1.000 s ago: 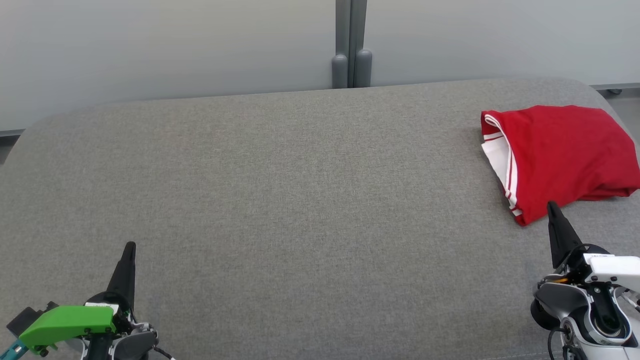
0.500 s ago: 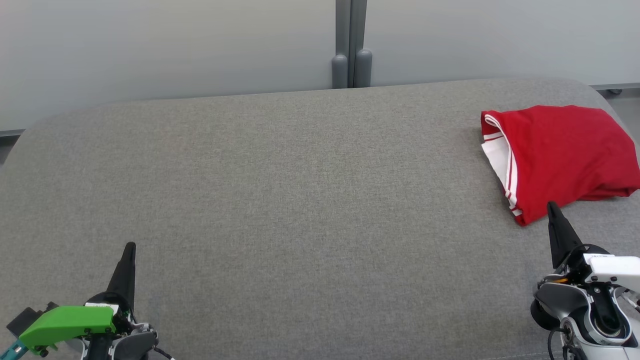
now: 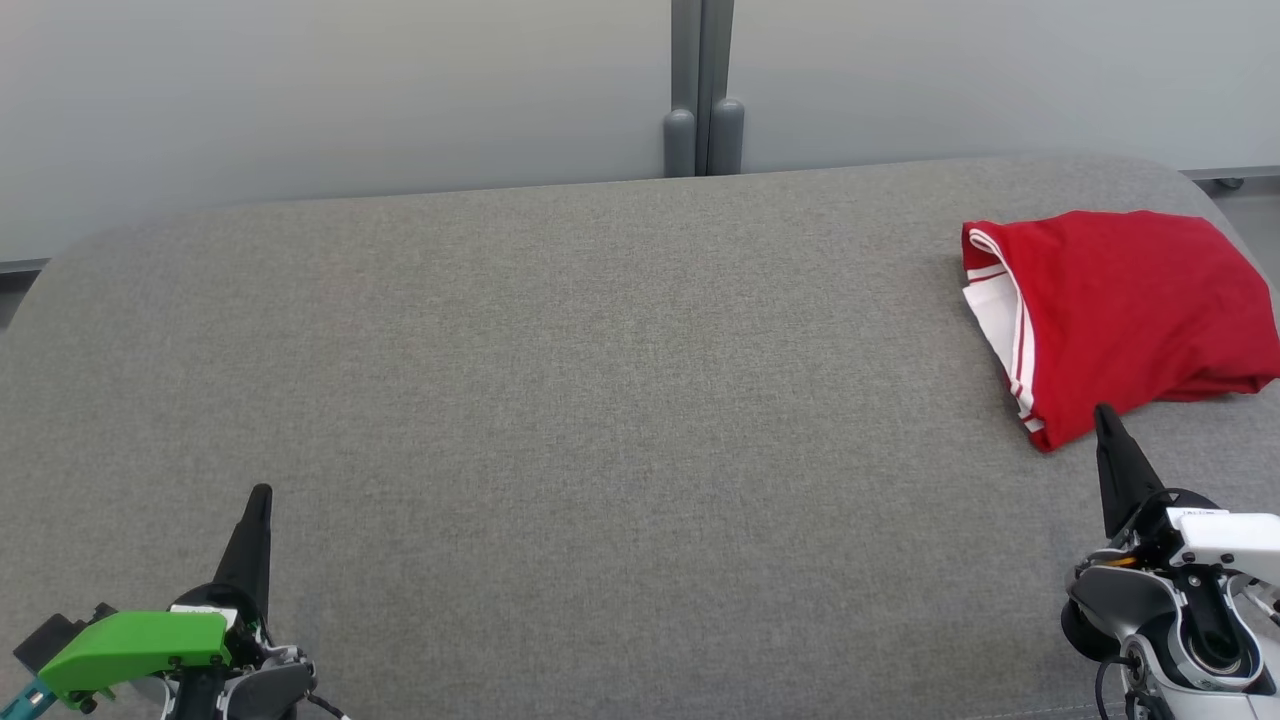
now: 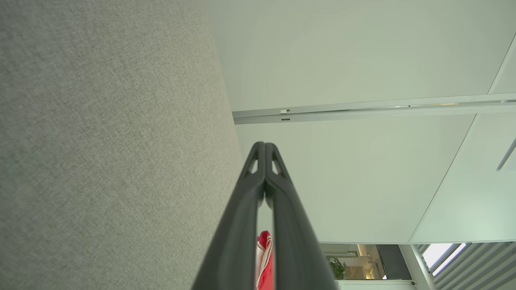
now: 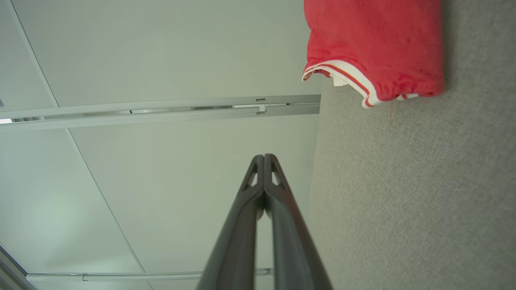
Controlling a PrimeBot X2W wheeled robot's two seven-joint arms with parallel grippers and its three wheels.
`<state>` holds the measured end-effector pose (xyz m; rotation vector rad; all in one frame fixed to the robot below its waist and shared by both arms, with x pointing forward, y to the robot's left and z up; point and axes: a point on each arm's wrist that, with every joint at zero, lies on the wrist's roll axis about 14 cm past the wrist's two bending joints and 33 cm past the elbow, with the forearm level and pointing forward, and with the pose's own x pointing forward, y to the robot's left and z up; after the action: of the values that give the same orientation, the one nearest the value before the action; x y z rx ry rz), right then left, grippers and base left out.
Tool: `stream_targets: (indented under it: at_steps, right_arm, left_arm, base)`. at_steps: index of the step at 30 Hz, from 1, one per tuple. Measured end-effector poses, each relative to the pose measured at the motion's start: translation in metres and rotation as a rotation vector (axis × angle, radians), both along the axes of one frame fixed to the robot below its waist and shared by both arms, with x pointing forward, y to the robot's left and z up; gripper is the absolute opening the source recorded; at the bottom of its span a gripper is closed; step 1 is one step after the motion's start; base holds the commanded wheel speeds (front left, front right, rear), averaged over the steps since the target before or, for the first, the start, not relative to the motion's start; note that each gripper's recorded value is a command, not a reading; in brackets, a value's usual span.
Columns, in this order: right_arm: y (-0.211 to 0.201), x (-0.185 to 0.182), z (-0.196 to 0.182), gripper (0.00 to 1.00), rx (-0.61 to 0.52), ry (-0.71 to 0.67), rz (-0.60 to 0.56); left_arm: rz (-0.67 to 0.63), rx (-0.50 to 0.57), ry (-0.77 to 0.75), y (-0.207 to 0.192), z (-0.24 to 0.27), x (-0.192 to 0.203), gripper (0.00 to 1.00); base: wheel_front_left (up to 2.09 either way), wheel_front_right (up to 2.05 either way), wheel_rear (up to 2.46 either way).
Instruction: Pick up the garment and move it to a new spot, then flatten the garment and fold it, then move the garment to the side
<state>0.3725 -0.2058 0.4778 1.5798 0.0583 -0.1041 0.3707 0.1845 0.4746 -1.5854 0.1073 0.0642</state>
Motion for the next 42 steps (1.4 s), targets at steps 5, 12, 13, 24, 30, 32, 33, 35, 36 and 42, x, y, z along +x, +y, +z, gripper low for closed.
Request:
stream_targets:
  at_steps: [5, 12, 13, 24, 30, 32, 33, 35, 36, 42]
  right_arm:
    - [-0.0001, 0.0000, -0.0001, 0.00, 0.000, 0.000, 0.000]
    - [-0.0003, 0.0000, -0.0002, 0.00, 0.000, 0.001, -0.001]
    - [-0.0003, -0.0001, -0.0002, 0.00, 0.001, 0.001, -0.001]
    - [-0.0006, -0.0001, -0.0002, 0.00, 0.001, 0.001, -0.003]
    - [-0.0008, -0.0001, -0.0002, 0.00, 0.001, 0.001, -0.003]
    - [-0.0008, -0.0001, -0.0002, 0.00, 0.001, 0.001, -0.003]
    - [-0.0008, -0.0001, -0.0002, 0.00, 0.001, 0.001, -0.003]
    - [-0.0009, -0.0001, -0.0002, 0.00, 0.002, 0.000, -0.004]
    - [-0.0009, -0.0001, -0.0002, 0.00, 0.002, 0.000, -0.004]
    - [-0.0003, -0.0001, -0.0002, 0.00, 0.003, 0.000, -0.001]
  left_arm:
    - [0.000, 0.000, 0.000, 0.0001, 0.0000, 0.0001, 0.00]
    - [0.000, 0.000, 0.000, 0.0001, 0.0000, 0.0001, 0.00]
    - [0.000, 0.000, 0.000, 0.0001, 0.0000, 0.0001, 0.00]
    - [0.001, 0.000, 0.000, 0.0002, 0.0000, 0.0001, 0.00]
    - [-0.002, -0.001, 0.000, -0.0002, 0.0000, 0.0002, 0.00]
    - [-0.002, -0.001, -0.002, -0.0002, 0.0003, 0.0002, 0.00]
    - [-0.002, -0.001, -0.002, -0.0002, 0.0003, 0.0002, 0.00]
    - [-0.002, -0.001, -0.002, -0.0001, 0.0003, 0.0002, 0.00]
    - [-0.002, -0.001, -0.002, -0.0001, 0.0003, 0.0002, 0.00]
    - [-0.002, -0.001, -0.002, -0.0001, 0.0003, 0.0002, 0.00]
  base:
    - [0.00, 0.00, 0.00]
    - [0.00, 0.00, 0.00]
    - [0.00, 0.00, 0.00]
    - [0.00, 0.00, 0.00]
    - [0.00, 0.00, 0.00]
    - [0.00, 0.00, 0.00]
    - [0.00, 0.00, 0.00]
    - [0.00, 0.00, 0.00]
    - [0.00, 0.00, 0.00]
    - [0.00, 0.00, 0.00]
